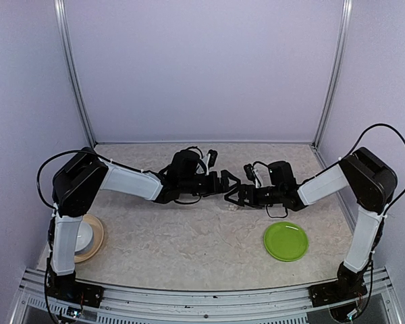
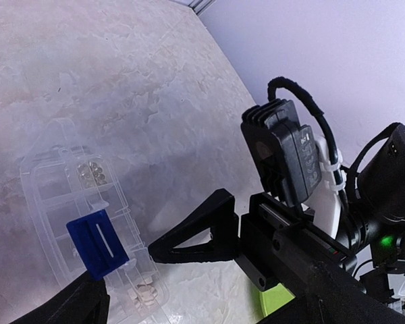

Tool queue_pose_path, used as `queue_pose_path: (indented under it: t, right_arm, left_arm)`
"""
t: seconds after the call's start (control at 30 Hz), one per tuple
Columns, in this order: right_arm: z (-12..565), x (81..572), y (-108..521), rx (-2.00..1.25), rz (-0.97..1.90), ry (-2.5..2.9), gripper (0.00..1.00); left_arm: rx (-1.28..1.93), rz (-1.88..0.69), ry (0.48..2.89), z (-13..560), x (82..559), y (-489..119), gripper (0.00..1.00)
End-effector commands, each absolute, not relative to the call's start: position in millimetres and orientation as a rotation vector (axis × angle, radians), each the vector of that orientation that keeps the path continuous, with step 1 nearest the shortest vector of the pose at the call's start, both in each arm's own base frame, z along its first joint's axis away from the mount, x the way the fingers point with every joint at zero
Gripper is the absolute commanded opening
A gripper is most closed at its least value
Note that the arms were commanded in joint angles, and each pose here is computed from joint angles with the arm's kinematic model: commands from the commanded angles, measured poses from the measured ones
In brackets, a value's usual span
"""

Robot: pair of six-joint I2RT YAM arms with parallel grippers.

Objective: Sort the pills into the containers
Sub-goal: Close the lid of the pill container.

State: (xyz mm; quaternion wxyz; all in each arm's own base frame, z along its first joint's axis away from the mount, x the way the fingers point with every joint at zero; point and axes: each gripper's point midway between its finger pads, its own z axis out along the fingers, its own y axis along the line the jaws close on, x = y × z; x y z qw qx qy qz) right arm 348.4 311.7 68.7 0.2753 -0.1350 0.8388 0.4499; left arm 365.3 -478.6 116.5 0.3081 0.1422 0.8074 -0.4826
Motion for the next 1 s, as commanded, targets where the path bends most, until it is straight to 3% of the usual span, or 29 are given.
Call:
queue_pose_path:
  t: [0.0,0.97]
  right_arm:
    - [74.7,349.6,320.7,-0.368,1.249,2.219,1.00]
    - [71.7,343.8,309.6,-0.337,1.227,2.235,1.00]
  left_arm:
    - [0.469,-1.329,2.170,100.9,340.1,-499.4,0.99]
    - [0.467,-1.317,2.241,70.8,331.3,-510.7,0.99]
